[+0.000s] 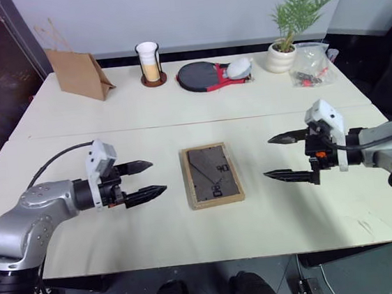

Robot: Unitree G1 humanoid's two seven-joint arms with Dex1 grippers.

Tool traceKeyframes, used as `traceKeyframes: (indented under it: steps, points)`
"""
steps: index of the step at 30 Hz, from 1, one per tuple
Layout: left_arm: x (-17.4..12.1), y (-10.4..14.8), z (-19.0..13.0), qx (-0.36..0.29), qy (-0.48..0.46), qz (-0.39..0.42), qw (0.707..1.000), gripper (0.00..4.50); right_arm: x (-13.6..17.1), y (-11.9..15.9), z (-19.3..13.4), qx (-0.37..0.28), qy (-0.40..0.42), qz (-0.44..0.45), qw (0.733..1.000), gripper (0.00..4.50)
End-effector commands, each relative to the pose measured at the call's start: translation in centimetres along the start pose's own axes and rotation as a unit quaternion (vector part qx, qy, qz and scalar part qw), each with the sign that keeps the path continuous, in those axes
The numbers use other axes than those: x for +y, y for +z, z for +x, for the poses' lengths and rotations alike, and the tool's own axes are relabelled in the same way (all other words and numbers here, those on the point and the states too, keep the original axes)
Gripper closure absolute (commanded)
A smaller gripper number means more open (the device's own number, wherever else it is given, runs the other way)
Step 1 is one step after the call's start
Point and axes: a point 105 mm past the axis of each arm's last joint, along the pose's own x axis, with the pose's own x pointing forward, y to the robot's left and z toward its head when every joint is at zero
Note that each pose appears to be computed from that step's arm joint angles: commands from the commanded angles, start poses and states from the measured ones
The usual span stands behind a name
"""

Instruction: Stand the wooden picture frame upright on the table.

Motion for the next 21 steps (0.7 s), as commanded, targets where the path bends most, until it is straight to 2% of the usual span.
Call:
traceKeyframes:
  steps: [1,9,10,13,17,19,20,21]
  points:
    - [-0.5,0.5,0.4,-0.003,-0.014,0.009,1.000,0.00,-0.1,0.8,0.3,-0.012,-0.004,-0.024,1.000,0.02]
    - [-0.1,0.1,0.9,0.007,-0.006,0.014,1.000,0.00,-0.4,0.7,1.0,-0.020,-0.015,-0.021,0.999,0.02]
    - [0.2,0.0,1.0,0.010,0.003,0.018,1.000,0.26,-0.6,0.5,1.1,-0.018,-0.022,-0.018,0.999,0.00]
    - [0.8,-0.9,1.5,0.024,0.021,0.038,0.999,1.40,-1.0,-0.7,1.6,-0.007,-0.043,-0.009,0.999,0.88]
    - [1.2,-2.1,2.8,0.034,0.047,0.062,0.996,3.54,-1.3,-3.4,3.0,0.029,-0.083,-0.008,0.996,3.00]
    - [1.2,-2.9,3.6,0.036,0.055,0.066,0.996,4.45,-1.4,-4.3,3.9,0.034,-0.103,0.001,0.994,3.93]
    - [1.3,-3.3,4.0,0.035,0.063,0.068,0.995,4.50,-1.3,-4.8,4.3,0.037,-0.108,0.005,0.993,4.38]
    - [1.4,-3.7,4.4,0.035,0.071,0.072,0.994,4.50,-1.2,-5.2,4.8,0.043,-0.112,0.007,0.993,4.49]
